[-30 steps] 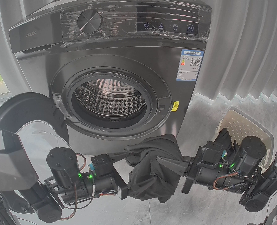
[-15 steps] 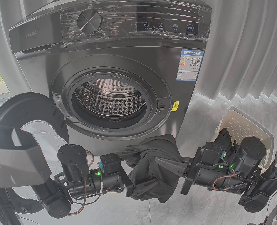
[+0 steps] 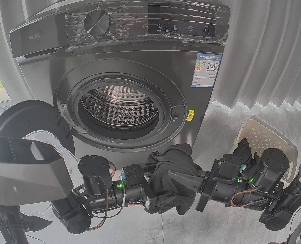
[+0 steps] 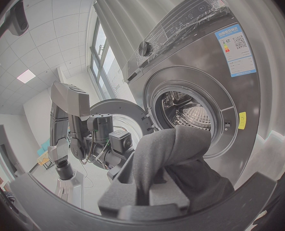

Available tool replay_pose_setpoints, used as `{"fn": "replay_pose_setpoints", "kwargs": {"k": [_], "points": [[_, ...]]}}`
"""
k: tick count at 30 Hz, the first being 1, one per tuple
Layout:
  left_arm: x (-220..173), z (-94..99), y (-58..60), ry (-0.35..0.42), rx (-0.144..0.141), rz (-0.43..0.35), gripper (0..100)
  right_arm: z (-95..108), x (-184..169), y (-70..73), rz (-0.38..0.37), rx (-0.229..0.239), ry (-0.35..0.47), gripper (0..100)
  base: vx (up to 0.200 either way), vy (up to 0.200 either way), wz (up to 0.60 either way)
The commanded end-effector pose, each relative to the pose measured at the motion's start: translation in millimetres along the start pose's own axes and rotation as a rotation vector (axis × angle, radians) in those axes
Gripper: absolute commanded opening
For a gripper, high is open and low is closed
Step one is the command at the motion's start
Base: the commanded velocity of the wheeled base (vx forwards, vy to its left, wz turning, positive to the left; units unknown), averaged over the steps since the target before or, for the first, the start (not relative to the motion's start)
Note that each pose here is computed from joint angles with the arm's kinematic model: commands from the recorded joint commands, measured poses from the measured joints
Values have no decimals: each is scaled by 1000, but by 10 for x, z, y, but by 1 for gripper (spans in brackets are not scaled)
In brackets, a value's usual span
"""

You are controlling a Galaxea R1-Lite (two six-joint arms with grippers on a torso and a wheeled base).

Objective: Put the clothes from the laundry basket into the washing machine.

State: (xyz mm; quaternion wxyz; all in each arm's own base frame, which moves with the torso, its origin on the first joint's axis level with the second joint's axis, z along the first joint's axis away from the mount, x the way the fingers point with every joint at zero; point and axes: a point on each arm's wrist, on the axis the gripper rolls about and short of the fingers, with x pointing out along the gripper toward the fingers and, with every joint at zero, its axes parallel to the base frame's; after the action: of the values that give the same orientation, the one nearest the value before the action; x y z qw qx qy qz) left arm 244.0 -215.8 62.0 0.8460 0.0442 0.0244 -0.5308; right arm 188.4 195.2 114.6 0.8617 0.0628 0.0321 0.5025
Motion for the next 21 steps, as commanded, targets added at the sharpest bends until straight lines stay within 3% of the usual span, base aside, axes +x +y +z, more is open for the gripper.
{"fn": "replay_pose_setpoints", "kwargs": {"k": [1,12,16,21], "points": [[10,-1,-8,-2,0,-3,0,-1,0,-4,-2,1,0,0,0,0,0],[-110,211,-106,-49,14,-17,0,17,-2,-53,-19,5,-8,0,0,0,0],[-269,321,-135,-63,17,8,0,17,-21,-164,-60,9,-10,0,0,0,0],[-443,375,-194,-59,7,19,0,-10,-12,-180,-65,13,0,0,0,0,0]]}}
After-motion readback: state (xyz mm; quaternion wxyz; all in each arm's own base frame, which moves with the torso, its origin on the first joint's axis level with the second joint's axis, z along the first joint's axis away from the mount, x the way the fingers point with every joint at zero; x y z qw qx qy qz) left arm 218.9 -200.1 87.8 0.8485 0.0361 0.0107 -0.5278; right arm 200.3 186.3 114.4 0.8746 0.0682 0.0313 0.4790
